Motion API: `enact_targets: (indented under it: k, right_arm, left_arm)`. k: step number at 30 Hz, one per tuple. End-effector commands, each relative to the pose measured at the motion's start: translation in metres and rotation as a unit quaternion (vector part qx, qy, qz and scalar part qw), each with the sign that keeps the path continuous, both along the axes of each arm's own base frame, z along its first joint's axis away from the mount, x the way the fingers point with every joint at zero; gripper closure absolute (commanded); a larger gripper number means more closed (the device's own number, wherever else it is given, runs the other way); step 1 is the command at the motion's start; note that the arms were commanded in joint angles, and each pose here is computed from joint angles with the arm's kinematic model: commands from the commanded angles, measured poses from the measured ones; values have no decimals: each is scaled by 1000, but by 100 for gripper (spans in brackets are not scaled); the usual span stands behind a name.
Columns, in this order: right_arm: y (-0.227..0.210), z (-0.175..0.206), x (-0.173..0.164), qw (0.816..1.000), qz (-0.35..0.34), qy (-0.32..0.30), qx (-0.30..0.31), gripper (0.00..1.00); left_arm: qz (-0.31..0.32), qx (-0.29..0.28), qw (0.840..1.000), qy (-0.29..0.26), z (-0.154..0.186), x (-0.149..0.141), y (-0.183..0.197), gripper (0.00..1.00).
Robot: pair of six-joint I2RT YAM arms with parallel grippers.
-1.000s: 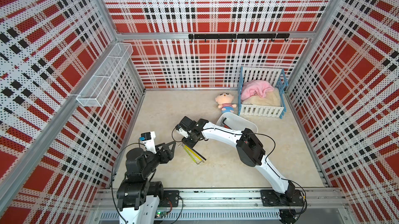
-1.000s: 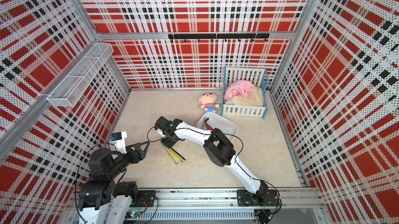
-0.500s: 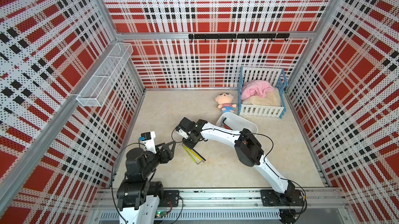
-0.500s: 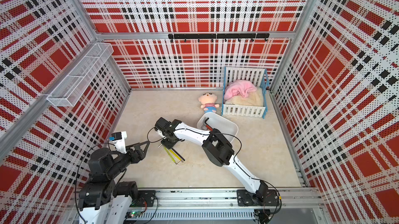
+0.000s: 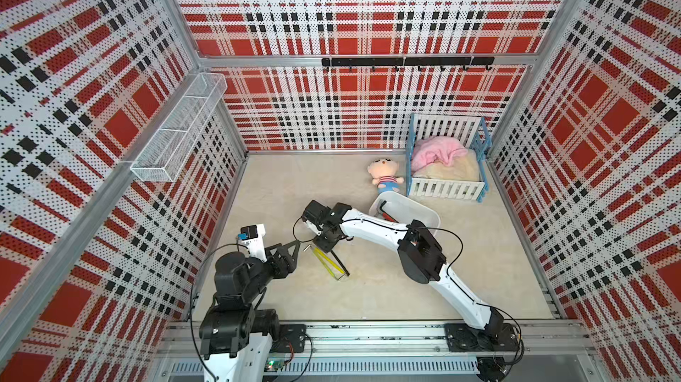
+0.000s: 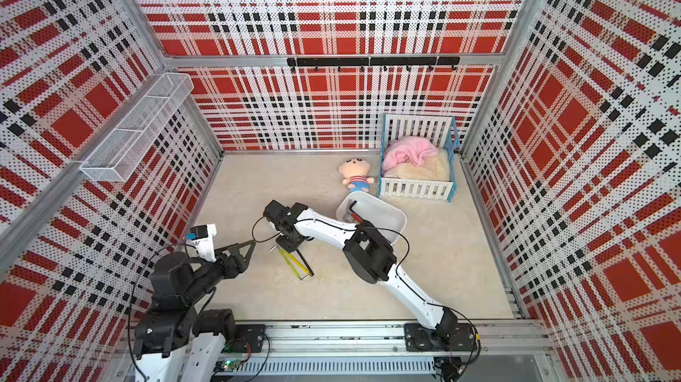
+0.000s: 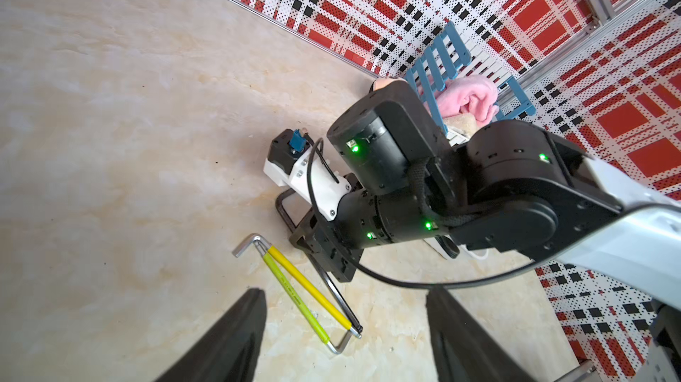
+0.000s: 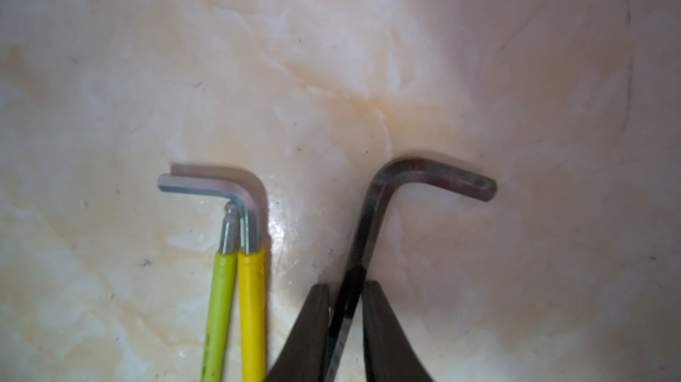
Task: Put the hex key on the desktop into the storage box
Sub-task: Pick up the Allen key from the center of the board.
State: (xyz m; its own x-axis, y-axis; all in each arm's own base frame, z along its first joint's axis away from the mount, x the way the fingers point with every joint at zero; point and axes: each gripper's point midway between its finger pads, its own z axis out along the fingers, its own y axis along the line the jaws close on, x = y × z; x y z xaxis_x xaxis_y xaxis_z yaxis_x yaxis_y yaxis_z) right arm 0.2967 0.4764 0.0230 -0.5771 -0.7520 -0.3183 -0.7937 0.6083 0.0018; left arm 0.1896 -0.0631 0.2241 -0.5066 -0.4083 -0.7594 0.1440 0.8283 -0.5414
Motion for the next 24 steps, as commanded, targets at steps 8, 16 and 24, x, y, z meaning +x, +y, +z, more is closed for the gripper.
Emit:
enact_targets:
  k: [8,16,24]
  right_arm:
    - [-24,-51,-5,996,-39,18,-84,85]
    - [-27,-54,-2,995,-47,12,-92,99]
    - [-14,-26,6,997,-40,-9,-62,100]
  left_arm:
    - [6,4,1000,-9,2,3,3,26]
    - [7,4,1000,-9,2,3,3,26]
    - [7,3,1000,-8,2,4,3,26]
